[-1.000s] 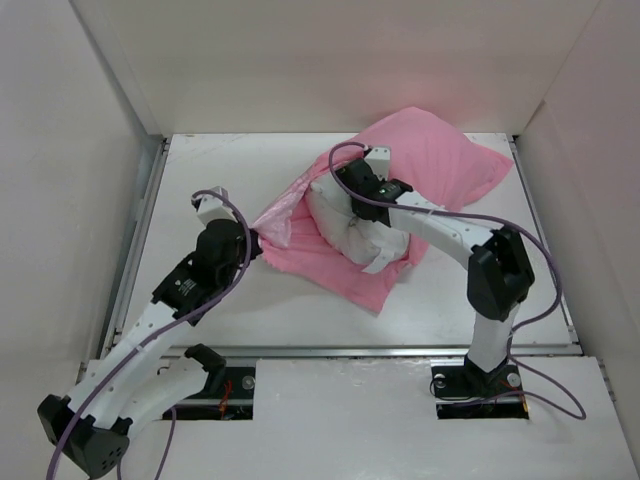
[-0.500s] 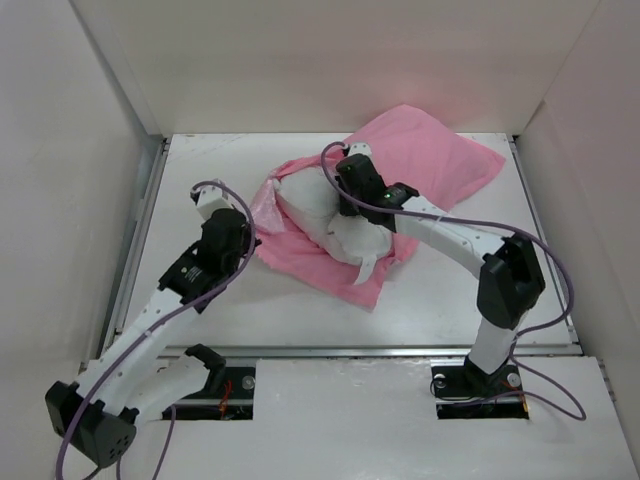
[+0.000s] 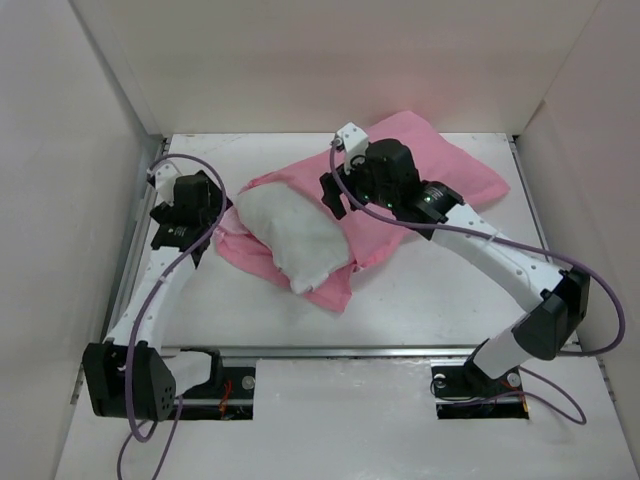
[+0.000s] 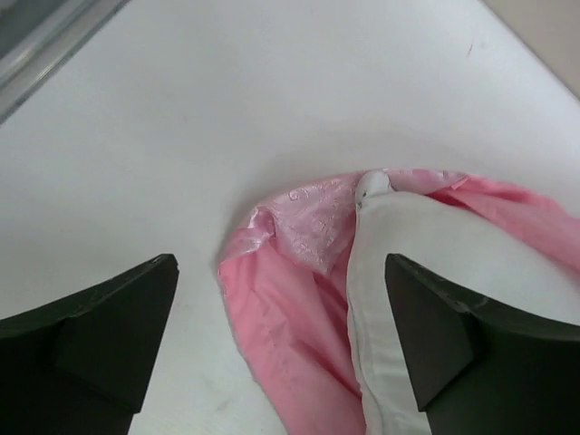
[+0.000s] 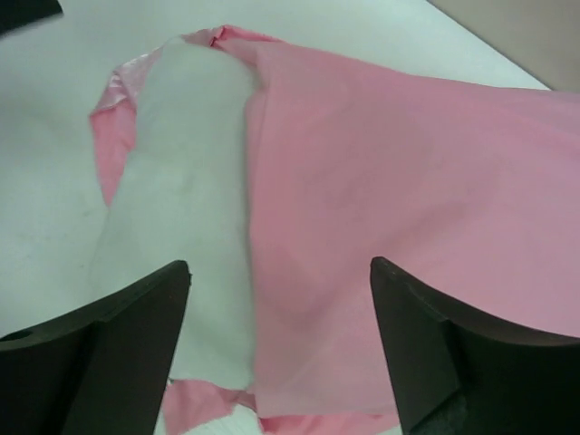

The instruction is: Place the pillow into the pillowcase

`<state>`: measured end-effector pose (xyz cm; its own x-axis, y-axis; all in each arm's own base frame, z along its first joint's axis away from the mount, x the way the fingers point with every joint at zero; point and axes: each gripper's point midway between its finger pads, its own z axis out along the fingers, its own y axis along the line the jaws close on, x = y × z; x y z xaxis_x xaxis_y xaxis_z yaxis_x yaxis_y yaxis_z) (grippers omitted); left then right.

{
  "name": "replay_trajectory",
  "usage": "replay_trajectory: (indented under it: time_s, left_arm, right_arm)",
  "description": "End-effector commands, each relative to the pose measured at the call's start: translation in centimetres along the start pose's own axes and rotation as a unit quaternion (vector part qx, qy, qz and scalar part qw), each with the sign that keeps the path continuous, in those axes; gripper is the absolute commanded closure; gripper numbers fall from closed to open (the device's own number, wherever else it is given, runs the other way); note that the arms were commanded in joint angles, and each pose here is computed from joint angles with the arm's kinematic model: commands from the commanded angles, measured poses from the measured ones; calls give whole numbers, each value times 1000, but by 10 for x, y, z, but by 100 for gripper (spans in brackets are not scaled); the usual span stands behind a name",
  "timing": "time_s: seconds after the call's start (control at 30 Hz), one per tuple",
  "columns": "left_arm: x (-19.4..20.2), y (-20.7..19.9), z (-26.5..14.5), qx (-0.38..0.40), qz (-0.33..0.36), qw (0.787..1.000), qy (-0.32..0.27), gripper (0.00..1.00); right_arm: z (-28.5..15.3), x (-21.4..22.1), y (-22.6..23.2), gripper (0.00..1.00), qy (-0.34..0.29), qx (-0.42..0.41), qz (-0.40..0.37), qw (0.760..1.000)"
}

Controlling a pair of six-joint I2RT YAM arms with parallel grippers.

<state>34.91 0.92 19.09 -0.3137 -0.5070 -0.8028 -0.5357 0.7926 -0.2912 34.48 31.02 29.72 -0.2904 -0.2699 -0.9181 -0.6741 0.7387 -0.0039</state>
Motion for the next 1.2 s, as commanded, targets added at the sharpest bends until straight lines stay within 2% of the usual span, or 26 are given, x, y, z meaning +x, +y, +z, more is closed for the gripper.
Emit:
replay_trajectory:
  time_s: [0.0,0.13,0.17,0.2,0.27,0.3,0.33,0.37,0.4,0.47,0.53,0.6,0.63,0.73,0.77,0.8,0.87,0.93,1.0,1.07,1.17]
  left_arm:
    - [-41,-12,-14,36,-28,998,-40,0]
    - [-32,-12,-25,66,-25,997,-27,0]
    - [-37,-20,-34,99,-25,994,-37,0]
    - [-28,-34,-42,149,-24,988,-19,0]
    - [-6,-54,-55,224,-3,975,3,0]
    - [1,-81,-76,297,6,955,11,0]
    - [9,-93,-85,327,14,945,22,0]
    - [16,-104,-96,356,30,934,28,0]
    - [34,-122,-110,385,53,920,48,0]
    - [43,-143,-124,410,85,907,53,0]
    - [71,-158,-128,420,121,896,83,0]
    - [84,-167,-129,438,128,884,103,0]
    - [93,-174,-129,448,133,877,114,2]
    - [110,-173,-124,443,138,875,138,9]
    - [114,-174,-122,439,142,876,141,13]
    - [113,-173,-120,435,141,879,138,21]
    - [117,-171,-114,426,138,883,140,31]
    - [121,-168,-108,412,141,889,142,45]
    - [123,-167,-104,404,138,892,145,54]
    - [127,-166,-101,402,139,893,148,59]
    - [126,-170,-105,408,140,890,146,62]
  right_arm:
    - [8,-2,11,12,19,-2,-76,997]
    - [16,2,15,9,42,22,-97,994]
    - [19,6,20,9,47,18,-92,994]
    - [22,8,21,9,45,19,-83,995]
    - [26,18,19,16,50,29,-67,996]
    - [28,16,17,23,42,42,-42,997]
    - [27,16,6,34,41,76,-34,996]
    - [28,18,1,58,41,94,-30,994]
    - [34,26,-5,63,50,116,-19,992]
    - [36,38,-17,63,68,155,-20,985]
    - [40,43,-19,61,76,162,-16,984]
    - [45,50,-14,54,88,148,-18,985]
    - [48,54,-10,50,92,139,-13,986]
    - [49,53,-3,46,95,119,-11,988]
    - [49,53,-3,46,95,119,-11,988]
    - [45,53,-3,45,93,119,-6,988]
    - [41,50,-2,43,92,114,-5,989]
    - [35,41,5,42,80,93,-1,992]
    - [31,39,14,40,73,64,-4,995]
    - [33,46,20,38,79,46,-9,996]
    - [39,59,7,38,94,82,-15,992]
